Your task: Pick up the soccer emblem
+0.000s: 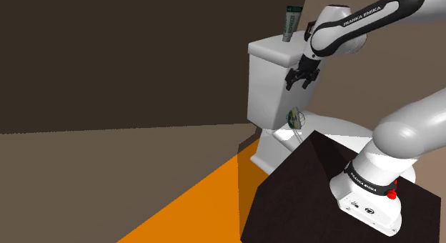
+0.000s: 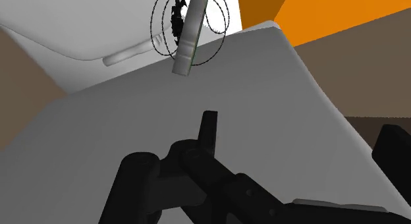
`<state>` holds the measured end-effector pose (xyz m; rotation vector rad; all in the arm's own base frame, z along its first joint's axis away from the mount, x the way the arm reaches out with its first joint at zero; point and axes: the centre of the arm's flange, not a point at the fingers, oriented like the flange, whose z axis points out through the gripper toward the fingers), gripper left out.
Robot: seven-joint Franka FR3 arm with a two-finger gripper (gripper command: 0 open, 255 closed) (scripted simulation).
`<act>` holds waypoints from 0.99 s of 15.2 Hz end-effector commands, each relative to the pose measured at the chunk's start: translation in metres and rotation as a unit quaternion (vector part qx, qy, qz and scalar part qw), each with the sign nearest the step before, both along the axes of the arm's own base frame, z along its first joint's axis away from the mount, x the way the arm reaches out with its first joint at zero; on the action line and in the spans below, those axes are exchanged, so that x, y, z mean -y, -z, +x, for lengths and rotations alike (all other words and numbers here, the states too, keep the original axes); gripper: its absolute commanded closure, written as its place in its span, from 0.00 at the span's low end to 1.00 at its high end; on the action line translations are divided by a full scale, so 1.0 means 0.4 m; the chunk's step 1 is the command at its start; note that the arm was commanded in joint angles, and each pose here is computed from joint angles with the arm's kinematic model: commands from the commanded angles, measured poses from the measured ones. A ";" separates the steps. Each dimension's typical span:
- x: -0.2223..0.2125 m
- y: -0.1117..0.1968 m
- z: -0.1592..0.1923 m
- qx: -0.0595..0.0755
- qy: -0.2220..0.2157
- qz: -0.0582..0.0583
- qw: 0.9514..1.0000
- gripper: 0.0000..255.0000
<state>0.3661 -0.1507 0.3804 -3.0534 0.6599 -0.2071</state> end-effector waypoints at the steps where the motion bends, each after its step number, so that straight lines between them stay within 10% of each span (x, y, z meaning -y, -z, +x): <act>1: 0.038 0.049 0.001 0.003 0.020 0.000 1.000 0.00; 15: 0.211 0.354 -0.014 -0.001 0.106 0.006 0.994 0.00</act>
